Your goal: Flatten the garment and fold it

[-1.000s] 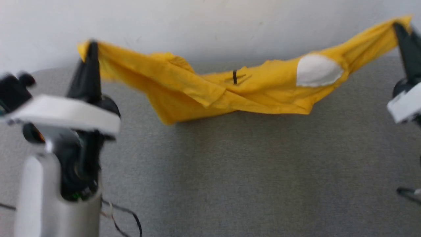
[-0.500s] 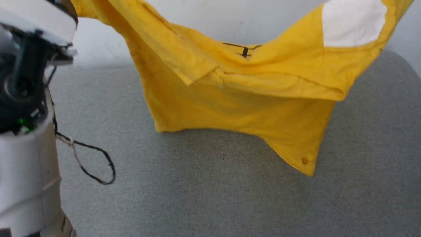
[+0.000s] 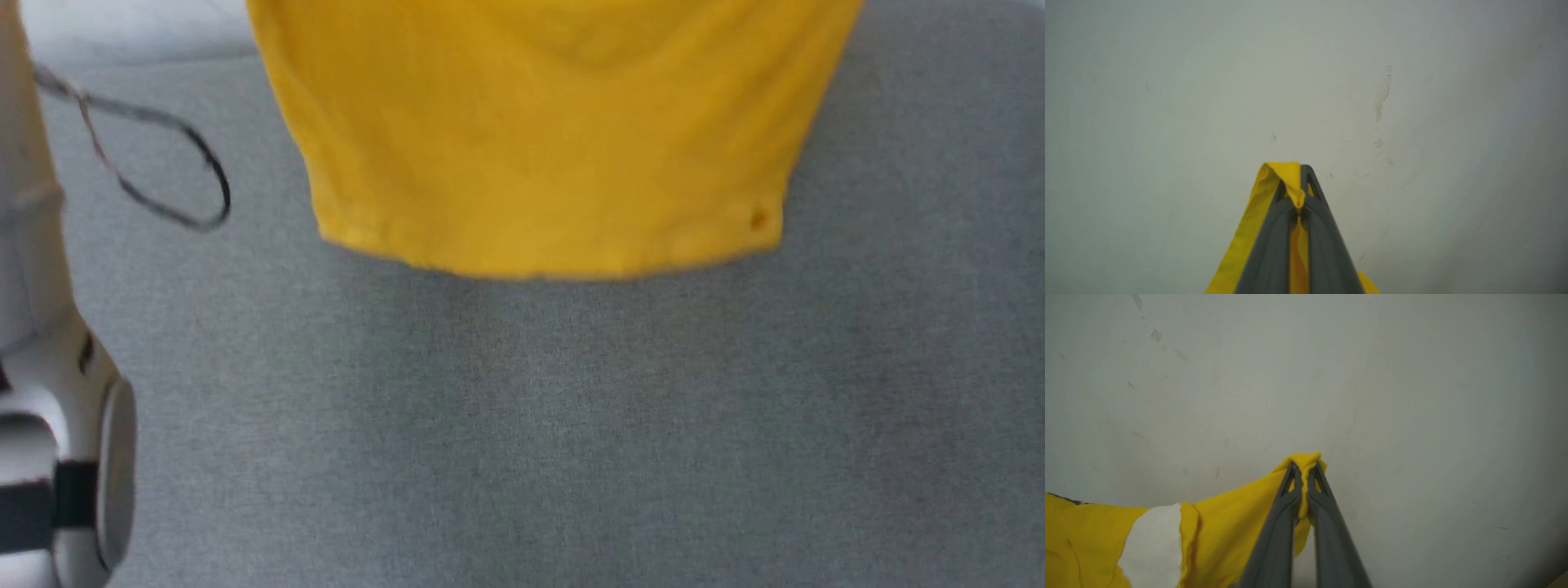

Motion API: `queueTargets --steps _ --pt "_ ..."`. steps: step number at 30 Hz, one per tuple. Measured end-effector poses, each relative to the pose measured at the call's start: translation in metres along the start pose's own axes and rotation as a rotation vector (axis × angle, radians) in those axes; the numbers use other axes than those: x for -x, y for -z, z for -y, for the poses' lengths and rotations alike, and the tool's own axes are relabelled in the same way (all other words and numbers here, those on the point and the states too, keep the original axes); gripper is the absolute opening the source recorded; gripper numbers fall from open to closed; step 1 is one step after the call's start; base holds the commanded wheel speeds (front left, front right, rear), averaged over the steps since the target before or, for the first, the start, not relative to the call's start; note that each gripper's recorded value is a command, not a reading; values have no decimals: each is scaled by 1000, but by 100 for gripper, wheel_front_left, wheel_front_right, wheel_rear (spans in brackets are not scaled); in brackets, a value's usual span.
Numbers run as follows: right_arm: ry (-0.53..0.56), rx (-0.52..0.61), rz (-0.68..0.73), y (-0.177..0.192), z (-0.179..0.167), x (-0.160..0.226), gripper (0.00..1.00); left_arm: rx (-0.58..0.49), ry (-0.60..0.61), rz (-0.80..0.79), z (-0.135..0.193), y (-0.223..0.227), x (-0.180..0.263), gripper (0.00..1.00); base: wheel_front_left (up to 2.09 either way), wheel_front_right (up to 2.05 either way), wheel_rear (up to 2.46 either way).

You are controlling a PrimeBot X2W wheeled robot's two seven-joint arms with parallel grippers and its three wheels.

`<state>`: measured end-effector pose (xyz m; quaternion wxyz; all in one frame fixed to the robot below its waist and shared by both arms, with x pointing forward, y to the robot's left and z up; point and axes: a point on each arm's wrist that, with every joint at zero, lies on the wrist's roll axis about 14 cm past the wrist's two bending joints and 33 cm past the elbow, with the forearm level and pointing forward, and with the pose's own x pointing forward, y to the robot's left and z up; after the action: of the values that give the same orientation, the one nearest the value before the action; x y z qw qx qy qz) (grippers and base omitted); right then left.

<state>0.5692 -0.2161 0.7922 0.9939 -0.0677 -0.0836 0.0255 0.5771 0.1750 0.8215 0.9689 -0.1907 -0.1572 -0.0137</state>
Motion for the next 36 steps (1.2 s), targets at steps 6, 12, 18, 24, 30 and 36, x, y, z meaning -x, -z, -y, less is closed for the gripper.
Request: queueTargets --steps 6,12,18,24,30,36 --pt "19 59 42 5 -3 -49 0 34 11 160 6 -12 -44 0 0 0 0" --pt "37 105 51 32 -1 -88 0 8 32 282 -2 0 -72 0 0 0 0" --pt "6 133 -54 112 -11 -119 0 -32 75 184 -23 85 -91 0 0 0 0" --pt "-72 125 -157 191 -37 -134 0 -12 29 14 -78 180 -88 0 0 0 0" --pt "-149 40 -203 230 -59 -126 0 67 -10 -45 -107 206 -75 0 0 0 0" --pt "-177 -17 -192 217 -54 -95 0 156 34 -93 -97 192 -49 0 0 0 0"
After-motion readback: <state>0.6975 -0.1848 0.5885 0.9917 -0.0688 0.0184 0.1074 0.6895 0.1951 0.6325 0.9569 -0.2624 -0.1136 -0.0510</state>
